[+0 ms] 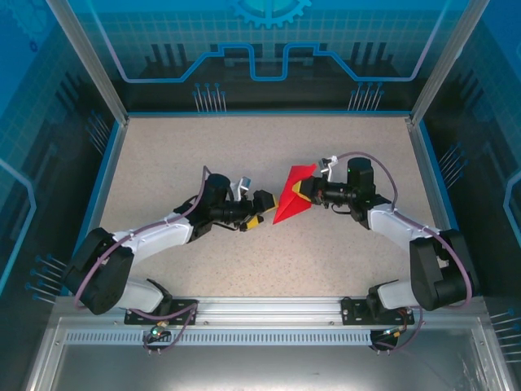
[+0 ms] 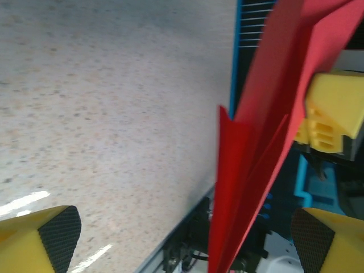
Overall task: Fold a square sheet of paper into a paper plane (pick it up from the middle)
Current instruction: Turn over the paper at the center of the table.
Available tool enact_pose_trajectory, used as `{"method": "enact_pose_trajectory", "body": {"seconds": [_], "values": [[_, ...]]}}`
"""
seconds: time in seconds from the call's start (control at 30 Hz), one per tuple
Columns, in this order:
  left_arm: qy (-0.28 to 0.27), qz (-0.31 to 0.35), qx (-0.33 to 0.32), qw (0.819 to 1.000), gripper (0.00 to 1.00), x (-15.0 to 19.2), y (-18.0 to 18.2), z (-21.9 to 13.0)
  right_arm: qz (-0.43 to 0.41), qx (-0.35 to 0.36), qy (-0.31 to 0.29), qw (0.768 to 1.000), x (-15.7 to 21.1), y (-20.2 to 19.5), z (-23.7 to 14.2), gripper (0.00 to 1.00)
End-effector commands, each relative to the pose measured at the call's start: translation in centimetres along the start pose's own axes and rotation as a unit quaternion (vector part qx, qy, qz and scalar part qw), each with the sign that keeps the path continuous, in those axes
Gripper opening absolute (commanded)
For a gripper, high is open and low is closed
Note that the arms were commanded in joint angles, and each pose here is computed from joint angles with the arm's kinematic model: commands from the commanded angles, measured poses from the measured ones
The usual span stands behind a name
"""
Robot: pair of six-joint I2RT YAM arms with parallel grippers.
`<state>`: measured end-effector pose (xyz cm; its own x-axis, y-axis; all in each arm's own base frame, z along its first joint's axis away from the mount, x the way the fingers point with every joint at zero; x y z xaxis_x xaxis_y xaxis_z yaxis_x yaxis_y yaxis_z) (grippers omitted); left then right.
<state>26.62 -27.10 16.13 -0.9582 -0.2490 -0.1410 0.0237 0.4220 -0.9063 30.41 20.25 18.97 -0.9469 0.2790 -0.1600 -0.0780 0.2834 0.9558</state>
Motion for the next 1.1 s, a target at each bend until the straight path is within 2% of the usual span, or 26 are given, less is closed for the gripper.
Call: {"method": "enact_pose_trajectory", "body": {"seconds": [0.0,0.27,0.4,0.8,1.07], "values": [[0.014,0.026,0.076,0.997,0.99,0.0,-3.0,-0.4,0.006,-0.037,0.033,0.999,0.4,1.8,0.1,0.07],[0.038,0.031,0.109,0.993,0.94,0.0,-4.2,0.9,0.006,-0.051,0.067,0.996,1.7,2.7,1.0,0.09],[0.048,0.037,0.119,0.991,0.80,0.3,-4.7,1.5,0.006,-0.054,0.081,0.995,2.2,2.9,1.6,0.09],[0.034,0.046,0.139,0.989,0.39,0.2,-4.8,1.4,0.015,-0.041,0.092,0.995,2.7,2.0,1.8,0.10],[0.026,0.046,0.138,0.989,0.19,-0.1,-4.9,1.4,0.017,-0.033,0.097,0.995,2.6,1.8,1.9,0.13]]}}
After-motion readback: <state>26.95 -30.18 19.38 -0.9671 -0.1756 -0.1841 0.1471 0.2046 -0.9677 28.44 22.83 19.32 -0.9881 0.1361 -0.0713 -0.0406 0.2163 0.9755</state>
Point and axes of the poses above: each hand's point on the last joint's axis, 136 mm out from that joint toward the fingers, its own z axis out along the fingers, its own y axis along the line the jaws close on, x = y × z, the point moved 2 cm from there along -z, back along the fingers, and after that the axes turned 3 degrees about z, right-handed, at the moved point
